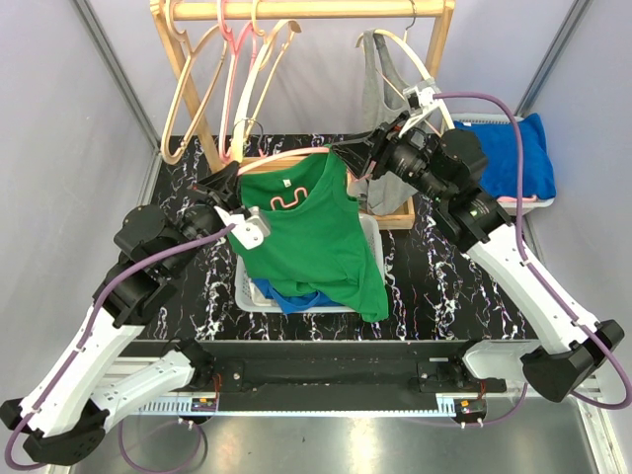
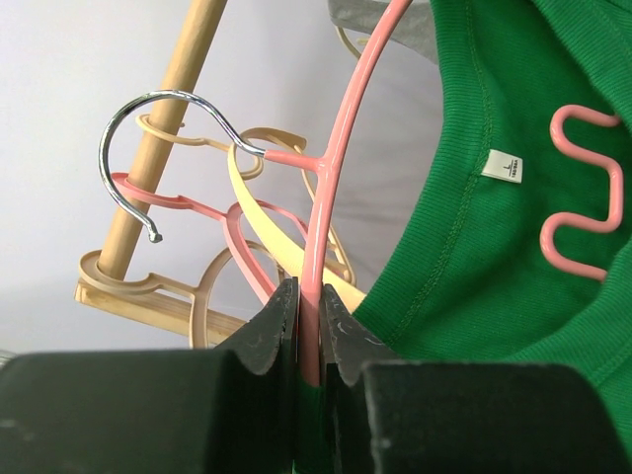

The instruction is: Remove the tank top from the hanger

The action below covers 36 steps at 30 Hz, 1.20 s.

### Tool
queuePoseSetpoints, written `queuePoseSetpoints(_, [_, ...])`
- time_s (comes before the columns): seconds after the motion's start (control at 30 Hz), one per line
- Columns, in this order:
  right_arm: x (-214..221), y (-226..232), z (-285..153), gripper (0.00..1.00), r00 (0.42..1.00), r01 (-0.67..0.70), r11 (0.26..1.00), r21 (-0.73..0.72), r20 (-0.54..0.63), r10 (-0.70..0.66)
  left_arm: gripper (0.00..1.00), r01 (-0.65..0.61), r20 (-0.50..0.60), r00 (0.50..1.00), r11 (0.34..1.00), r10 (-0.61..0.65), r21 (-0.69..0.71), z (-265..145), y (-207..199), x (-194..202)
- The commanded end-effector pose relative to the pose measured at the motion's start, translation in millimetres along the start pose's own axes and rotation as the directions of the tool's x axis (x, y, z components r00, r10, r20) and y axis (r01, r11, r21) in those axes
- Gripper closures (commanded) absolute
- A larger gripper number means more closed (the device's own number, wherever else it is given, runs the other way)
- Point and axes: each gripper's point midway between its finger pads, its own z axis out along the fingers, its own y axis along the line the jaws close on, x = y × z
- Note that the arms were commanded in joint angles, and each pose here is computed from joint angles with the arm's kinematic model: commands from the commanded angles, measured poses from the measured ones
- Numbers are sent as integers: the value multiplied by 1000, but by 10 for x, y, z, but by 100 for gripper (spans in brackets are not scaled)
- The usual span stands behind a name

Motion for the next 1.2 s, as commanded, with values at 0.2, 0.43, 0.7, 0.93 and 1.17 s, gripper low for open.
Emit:
queuePoseSetpoints(0.2, [-23,-12,15,39,1000,-9,1000,11,28,9,100,0,64,998,989,9,-150,-112,381,-177])
queuePoseSetpoints(0.43, [102,26,100,49,998,-63,998,-21,1,63,100,-3,67,998,990,13,-143,-93,365,-181])
queuePoseSetpoints(0.7, [196,76,169,83,995,-102,994,-35,-21,101,100,-6,64,998,989,16,-146,-95,372,-178])
queuePoseSetpoints(0.93, [111,-18,65,100,998,-60,998,32,16,60,100,-26,50,998,988,34,-151,-119,358,-143])
queuePoseSetpoints(1.17, [271,-547,-214,100,998,57,958,281,-31,-50,100,-19,35,999,985,25,-172,-197,388,-112])
